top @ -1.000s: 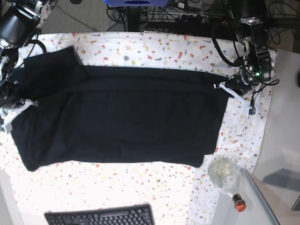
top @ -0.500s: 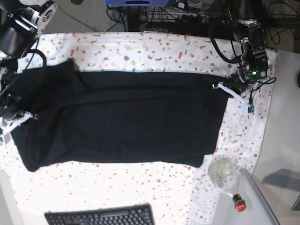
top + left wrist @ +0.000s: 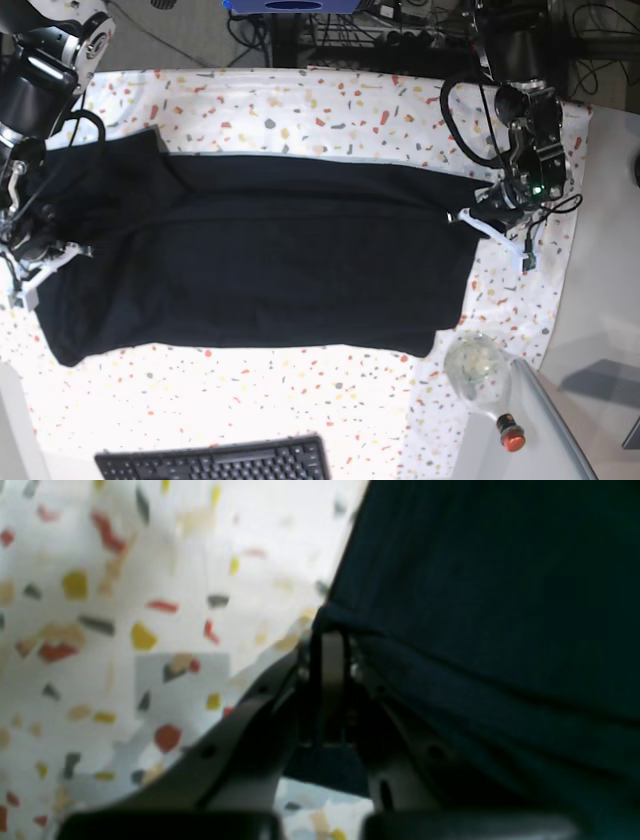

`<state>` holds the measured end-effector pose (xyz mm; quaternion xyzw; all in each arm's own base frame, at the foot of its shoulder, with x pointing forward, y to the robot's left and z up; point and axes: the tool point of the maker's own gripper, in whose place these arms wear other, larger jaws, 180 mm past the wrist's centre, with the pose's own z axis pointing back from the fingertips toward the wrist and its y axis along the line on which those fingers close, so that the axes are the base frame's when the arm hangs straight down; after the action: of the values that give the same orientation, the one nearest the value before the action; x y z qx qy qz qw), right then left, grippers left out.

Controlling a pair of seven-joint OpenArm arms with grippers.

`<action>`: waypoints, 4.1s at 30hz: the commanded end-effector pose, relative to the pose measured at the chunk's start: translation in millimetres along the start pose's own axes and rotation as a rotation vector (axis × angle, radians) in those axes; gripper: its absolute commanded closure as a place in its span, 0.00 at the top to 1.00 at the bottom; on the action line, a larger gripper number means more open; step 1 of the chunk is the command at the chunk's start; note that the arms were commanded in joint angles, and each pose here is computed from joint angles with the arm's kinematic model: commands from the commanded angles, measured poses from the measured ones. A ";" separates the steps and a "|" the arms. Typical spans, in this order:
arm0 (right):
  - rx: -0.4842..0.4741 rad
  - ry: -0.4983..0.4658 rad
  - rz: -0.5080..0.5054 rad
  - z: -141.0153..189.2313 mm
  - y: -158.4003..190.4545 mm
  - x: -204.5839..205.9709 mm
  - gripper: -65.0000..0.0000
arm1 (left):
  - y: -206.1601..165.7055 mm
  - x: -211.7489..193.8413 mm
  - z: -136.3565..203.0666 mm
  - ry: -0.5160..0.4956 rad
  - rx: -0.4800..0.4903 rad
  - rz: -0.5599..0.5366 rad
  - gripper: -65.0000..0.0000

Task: Layout the t-shirt on the table in an organized manner, then fold the t-shirt properly
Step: 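Fold the grasped shirt edge over with both grippers toward the shirt's middle, then release the fold and regrasp the shirt's folded edge with both grippers, then pull the grasped shirt edge with both grippers to straighten the fold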

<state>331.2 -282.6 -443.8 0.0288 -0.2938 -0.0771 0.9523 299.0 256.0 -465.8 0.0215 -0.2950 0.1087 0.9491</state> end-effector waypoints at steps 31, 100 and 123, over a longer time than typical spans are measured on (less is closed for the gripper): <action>-0.018 -0.319 -0.248 115.0 -18.6 -42.7 0.59 | 31.0 -49.1 27.1 -0.241 -0.138 0.387 0.92; 0.012 -0.187 -0.464 92.6 -36.1 52.8 0.00 | 1.1 128.4 78.8 -0.299 -0.150 0.078 0.00; -0.009 -0.643 -0.328 212.3 -63.6 402.3 0.00 | -132.2 459.1 175.4 -0.757 -0.323 0.000 0.00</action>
<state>531.1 -401.0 -89.9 0.0532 -0.5270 -0.2339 0.8153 595.3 189.6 -98.8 -0.0976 -0.5975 0.0424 0.7948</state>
